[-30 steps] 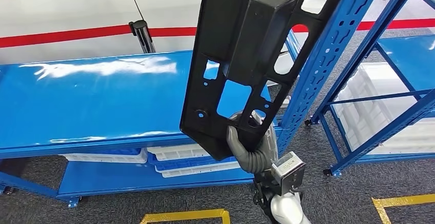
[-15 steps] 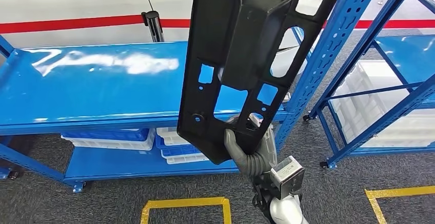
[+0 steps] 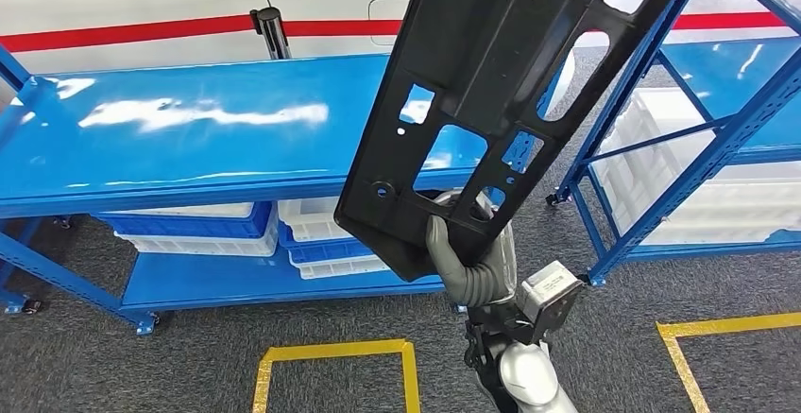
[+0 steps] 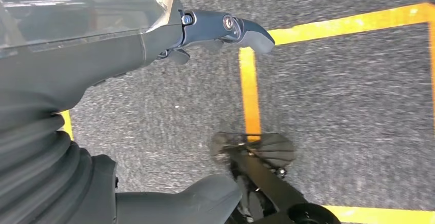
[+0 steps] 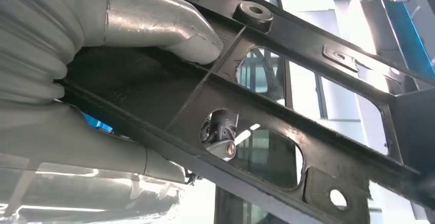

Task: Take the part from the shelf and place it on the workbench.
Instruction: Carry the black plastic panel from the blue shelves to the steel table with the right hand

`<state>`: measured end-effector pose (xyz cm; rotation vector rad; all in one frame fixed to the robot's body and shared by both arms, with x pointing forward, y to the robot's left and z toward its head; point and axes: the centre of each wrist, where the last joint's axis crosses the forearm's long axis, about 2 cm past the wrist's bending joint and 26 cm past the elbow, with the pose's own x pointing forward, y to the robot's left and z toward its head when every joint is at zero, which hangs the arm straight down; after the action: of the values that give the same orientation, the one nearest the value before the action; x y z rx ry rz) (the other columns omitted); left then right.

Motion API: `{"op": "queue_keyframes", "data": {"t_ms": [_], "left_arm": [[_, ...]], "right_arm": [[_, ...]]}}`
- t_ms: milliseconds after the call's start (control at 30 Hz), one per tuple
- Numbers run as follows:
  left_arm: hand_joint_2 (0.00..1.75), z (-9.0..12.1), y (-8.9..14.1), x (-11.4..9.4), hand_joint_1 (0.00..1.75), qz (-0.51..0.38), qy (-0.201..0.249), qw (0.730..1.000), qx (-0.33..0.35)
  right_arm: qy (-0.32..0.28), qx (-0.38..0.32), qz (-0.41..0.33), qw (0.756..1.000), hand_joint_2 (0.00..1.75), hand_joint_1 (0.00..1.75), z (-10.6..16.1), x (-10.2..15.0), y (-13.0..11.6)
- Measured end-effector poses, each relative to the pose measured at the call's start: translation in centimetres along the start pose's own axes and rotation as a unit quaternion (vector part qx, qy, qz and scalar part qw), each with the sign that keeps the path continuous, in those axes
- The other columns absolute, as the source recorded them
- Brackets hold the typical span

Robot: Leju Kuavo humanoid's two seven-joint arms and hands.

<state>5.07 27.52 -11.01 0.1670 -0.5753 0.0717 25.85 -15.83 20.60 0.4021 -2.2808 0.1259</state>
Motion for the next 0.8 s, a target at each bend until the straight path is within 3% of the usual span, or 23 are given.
{"op": "queue_keyframes", "data": {"t_ms": [367, 800], "left_arm": [[1.75, -0.1, 0.0, 0.2, 0.0, 0.001, -0.005, 1.0, -0.001], [1.75, -0.1, -0.1, 0.1, 0.0, 0.008, -0.002, 1.0, 0.008]], "right_arm": [[-0.028, 0.02, 0.037, 0.999, 1.75, 1.75, 0.0, -0.7, 0.6], [-0.024, 0.037, 0.024, 0.999, 1.75, 1.75, 1.3, -1.2, 1.6]]}}
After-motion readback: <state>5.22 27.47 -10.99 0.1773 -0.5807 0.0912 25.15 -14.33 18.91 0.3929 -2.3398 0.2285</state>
